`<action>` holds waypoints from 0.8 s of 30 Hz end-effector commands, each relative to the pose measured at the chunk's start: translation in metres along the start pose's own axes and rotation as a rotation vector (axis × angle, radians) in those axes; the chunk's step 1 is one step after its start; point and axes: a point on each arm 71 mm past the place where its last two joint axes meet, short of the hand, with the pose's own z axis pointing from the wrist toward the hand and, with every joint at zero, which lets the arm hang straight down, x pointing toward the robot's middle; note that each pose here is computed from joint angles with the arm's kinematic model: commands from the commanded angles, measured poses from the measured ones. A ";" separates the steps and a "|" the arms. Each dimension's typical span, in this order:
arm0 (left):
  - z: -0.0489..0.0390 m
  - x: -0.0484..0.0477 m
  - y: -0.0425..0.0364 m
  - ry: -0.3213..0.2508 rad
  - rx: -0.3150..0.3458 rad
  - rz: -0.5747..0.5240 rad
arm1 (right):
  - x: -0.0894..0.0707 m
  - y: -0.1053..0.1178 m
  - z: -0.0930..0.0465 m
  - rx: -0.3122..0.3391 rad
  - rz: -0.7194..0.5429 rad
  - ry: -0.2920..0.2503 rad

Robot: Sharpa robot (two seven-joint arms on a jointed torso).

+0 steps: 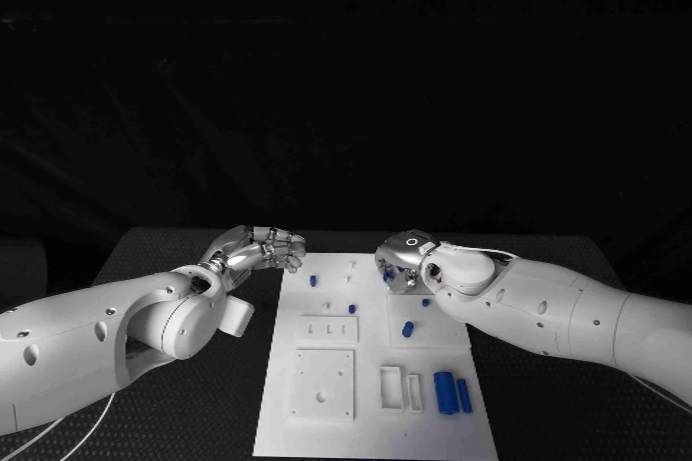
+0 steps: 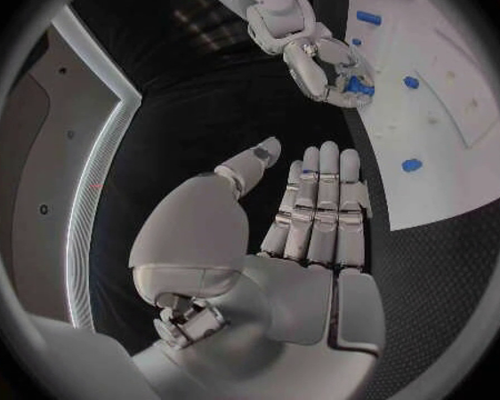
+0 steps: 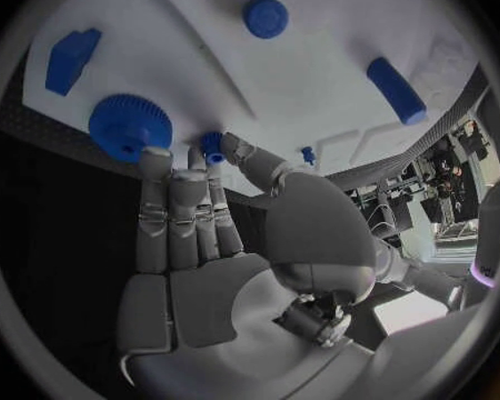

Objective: Assemble the parts on the task board

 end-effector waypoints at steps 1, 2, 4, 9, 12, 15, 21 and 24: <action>0.0008 0.0025 -0.0016 0.019 0.011 -0.009 | -0.002 0.003 0.000 0.006 -0.026 -0.044; 0.0009 0.0026 -0.0016 0.020 0.011 -0.009 | -0.003 0.004 0.000 0.006 -0.025 -0.050; 0.0011 0.0029 -0.0016 0.021 0.011 -0.009 | -0.005 0.006 0.000 0.006 -0.020 -0.075; 0.0013 0.0027 -0.0015 0.020 0.011 -0.009 | -0.012 0.013 -0.001 0.005 -0.012 -0.130; 0.0013 0.0025 -0.0015 0.019 0.011 -0.009 | -0.018 0.017 0.001 0.010 -0.004 -0.166; 0.0016 0.0032 -0.0016 0.020 0.012 -0.009 | -0.022 0.023 0.005 0.009 -0.003 -0.178; 0.0024 0.0052 -0.0019 0.024 0.013 -0.010 | -0.026 0.035 0.015 0.005 -0.004 -0.189; 0.0033 0.0066 -0.0021 0.026 0.015 -0.010 | -0.027 0.039 0.020 0.009 -0.011 -0.193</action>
